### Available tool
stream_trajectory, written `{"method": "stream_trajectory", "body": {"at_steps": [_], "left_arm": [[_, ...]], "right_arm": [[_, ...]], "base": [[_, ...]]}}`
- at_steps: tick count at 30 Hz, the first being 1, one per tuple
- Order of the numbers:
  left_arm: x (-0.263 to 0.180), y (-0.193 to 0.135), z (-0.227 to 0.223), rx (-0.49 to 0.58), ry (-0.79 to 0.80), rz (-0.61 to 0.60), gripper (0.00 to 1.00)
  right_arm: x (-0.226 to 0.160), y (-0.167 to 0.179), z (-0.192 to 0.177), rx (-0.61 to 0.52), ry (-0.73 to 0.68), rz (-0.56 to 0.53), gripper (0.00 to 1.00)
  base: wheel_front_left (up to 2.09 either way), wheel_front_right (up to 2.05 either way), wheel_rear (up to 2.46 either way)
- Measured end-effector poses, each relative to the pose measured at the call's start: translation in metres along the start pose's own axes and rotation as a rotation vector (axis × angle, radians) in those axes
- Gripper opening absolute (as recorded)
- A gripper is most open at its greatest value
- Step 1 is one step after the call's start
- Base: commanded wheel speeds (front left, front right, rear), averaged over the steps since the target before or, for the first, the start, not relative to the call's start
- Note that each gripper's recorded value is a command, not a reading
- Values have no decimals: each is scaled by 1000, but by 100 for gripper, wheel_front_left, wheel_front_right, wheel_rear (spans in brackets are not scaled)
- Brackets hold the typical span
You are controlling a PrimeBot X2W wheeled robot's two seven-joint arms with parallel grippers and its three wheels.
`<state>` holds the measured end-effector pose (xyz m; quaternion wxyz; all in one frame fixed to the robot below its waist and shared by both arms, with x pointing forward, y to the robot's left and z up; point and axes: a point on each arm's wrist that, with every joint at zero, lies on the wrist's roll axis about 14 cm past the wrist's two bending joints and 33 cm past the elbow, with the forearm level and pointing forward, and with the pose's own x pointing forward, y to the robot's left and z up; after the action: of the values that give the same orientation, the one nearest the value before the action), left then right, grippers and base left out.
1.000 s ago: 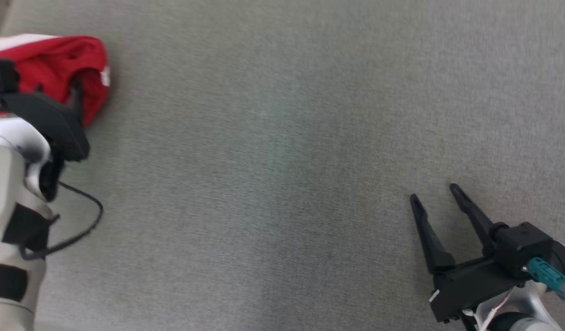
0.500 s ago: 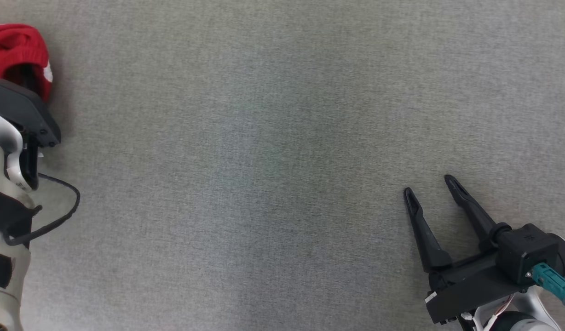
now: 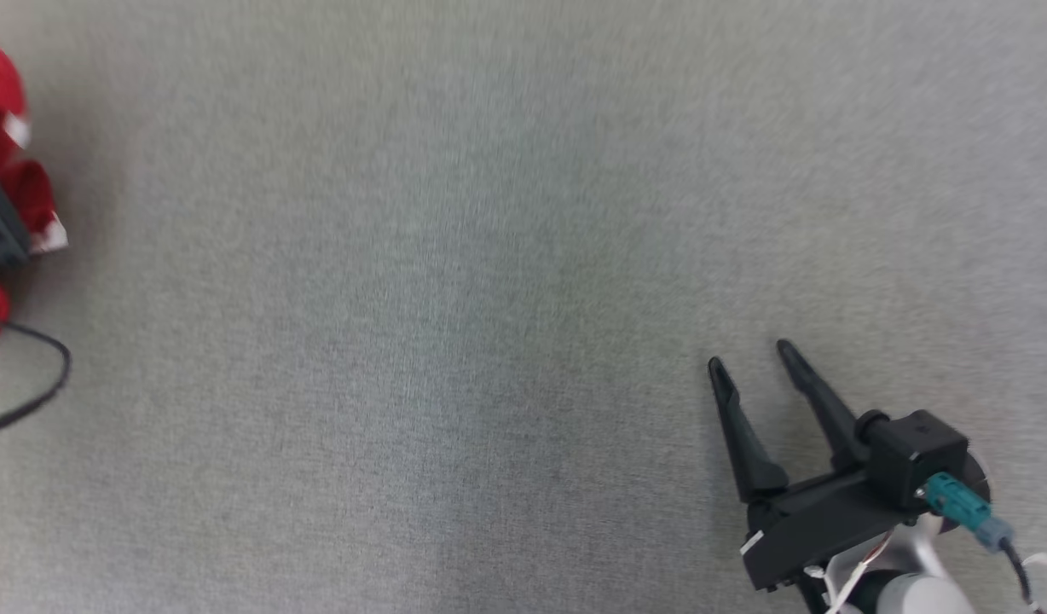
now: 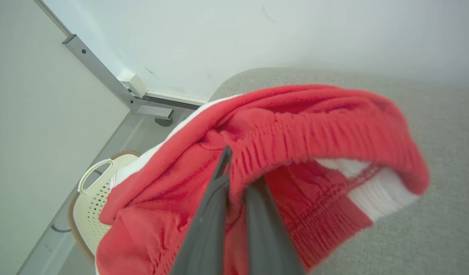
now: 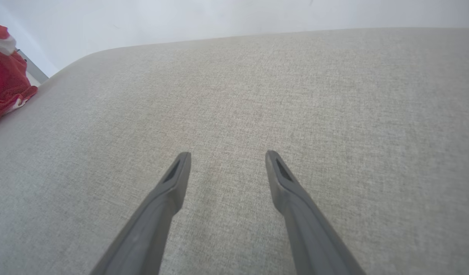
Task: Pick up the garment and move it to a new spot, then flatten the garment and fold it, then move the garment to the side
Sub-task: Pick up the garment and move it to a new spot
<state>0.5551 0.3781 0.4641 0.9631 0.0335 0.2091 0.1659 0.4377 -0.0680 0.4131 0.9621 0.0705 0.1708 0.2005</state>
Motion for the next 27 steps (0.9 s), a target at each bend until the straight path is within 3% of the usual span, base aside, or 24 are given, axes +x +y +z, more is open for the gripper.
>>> {"method": "stream_trajectory", "body": {"at_steps": [9,14,22,27], "left_arm": [[-49,-14,127,111,-303,-65,0],[-97,-42,191,123,-511,-123,0],[-193,-155,249,81,-796,-407,0],[-252,-233,248,65,-878,-630,0]], "right_arm": [[-26,4,32,24,-129,-34,100],[-54,-3,47,36,-198,-80,100],[-103,-16,61,65,-282,-163,100],[-132,-33,68,64,-320,-243,100]], "base": [[0,0,0],[0,0,0],[0,0,0],[0,0,0]]}}
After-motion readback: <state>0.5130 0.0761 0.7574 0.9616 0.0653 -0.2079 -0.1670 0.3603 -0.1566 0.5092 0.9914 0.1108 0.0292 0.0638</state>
